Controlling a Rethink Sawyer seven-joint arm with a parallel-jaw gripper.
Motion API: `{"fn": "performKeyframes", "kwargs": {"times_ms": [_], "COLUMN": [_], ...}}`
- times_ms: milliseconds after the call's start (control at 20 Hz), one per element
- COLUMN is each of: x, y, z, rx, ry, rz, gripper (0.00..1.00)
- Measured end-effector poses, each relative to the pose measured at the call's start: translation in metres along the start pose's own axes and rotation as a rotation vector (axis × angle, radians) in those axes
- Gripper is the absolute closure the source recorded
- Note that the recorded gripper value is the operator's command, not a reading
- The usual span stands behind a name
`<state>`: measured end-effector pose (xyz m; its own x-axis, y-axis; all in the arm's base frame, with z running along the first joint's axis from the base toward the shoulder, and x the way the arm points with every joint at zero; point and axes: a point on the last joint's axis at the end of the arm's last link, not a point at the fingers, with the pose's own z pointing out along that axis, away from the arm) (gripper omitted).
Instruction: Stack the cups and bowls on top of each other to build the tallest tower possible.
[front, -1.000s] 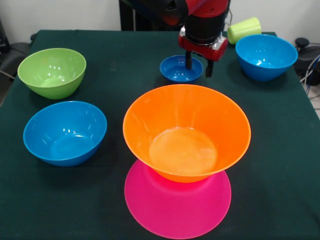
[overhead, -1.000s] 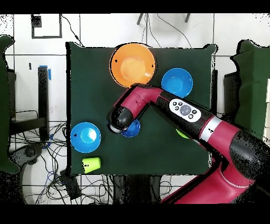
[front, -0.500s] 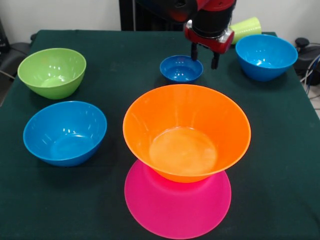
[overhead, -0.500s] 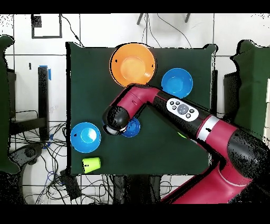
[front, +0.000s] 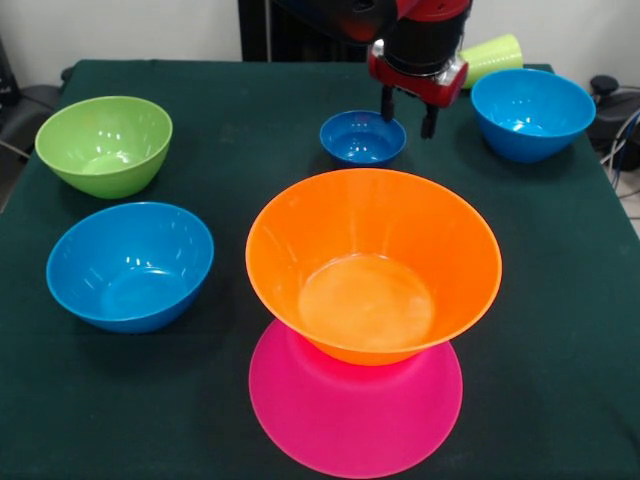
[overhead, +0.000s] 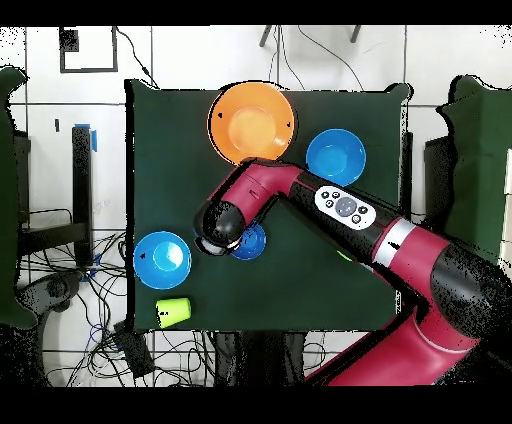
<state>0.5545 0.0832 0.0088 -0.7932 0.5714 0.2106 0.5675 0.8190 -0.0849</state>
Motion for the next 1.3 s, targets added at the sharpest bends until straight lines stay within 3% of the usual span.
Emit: {"fn": "performKeyframes", "kwargs": {"times_ms": [1300], "x": [-0.006], "y": [-0.009], "z": [0.012], "rx": [0.026], "ry": [-0.048], "rz": [-0.026], "gripper": [0.00]}}
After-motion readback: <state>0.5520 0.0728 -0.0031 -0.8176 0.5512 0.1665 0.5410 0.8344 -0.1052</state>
